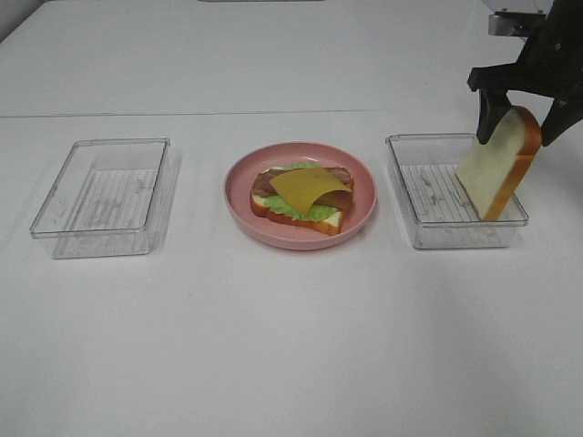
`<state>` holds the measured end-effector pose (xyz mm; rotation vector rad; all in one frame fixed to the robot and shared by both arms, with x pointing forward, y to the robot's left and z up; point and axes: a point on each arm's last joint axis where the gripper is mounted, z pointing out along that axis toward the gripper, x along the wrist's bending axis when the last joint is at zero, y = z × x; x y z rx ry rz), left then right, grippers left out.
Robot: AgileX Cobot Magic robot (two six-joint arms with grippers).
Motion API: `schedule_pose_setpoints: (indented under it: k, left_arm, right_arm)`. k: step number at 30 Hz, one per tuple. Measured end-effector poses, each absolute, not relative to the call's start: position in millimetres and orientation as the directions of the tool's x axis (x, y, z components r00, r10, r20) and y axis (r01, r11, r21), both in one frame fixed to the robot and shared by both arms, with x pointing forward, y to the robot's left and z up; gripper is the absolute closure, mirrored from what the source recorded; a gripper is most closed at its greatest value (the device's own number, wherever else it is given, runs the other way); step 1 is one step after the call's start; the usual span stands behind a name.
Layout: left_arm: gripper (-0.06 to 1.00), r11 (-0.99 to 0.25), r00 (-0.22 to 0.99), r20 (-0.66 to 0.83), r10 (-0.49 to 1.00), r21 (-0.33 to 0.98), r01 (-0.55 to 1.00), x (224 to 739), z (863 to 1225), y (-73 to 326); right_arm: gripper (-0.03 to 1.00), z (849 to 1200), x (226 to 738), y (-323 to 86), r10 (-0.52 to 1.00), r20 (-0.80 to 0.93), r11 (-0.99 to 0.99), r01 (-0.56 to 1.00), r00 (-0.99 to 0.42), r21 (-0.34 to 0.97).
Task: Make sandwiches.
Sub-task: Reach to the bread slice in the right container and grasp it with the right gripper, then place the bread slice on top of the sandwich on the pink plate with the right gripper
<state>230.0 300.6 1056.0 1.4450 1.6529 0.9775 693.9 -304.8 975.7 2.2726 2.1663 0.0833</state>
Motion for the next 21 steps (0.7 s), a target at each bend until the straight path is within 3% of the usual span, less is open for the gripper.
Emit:
schedule_pose_setpoints:
  k: [5,7,8,9,10,16,21]
  left_arm:
    - [-0.04,0.083,-0.111,-0.037,0.993,0.891,0.446,230,1056,301]
    - [-0.04,0.083,-0.111,-0.037,0.993,0.891,0.446,230,1056,301]
    - [-0.04,0.083,-0.111,-0.037,0.993,0.891,0.446,230,1056,301]
    - [-0.04,0.083,-0.111,-0.037,0.993,0.891,0.446,230,1056,301]
    - [-0.04,0.083,-0.111,-0.037,0.993,0.891,0.446,230,1056,301]
    - [-0.04,0.083,-0.111,-0.037,0.993,0.891,0.446,230,1056,301]
    - [-0.04,0.083,-0.111,-0.037,0.993,0.891,0.446,230,1056,301]
  right_arm:
    - [0.27,966,696,-302,0.997,0.067,-0.05,0.999,0.049,0.014]
    - [0.47,965,696,-302,0.996,0.072,-0.051,0.999,0.05,0.012]
    - [0.47,965,696,-302,0.996,0.072,-0.051,0.999,0.05,0.012]
    - [0.63,966,696,-301,0.996,0.076,-0.052,0.999,0.05,0.012]
    - [0.71,966,696,-301,0.996,0.079,-0.052,0.999,0.051,0.013]
    - [0.73,979,693,-301,0.996,0.081,-0.052,0.998,0.049,0.04]
    - [0.73,1019,684,-299,0.994,0.098,-0.056,0.99,0.044,0.128]
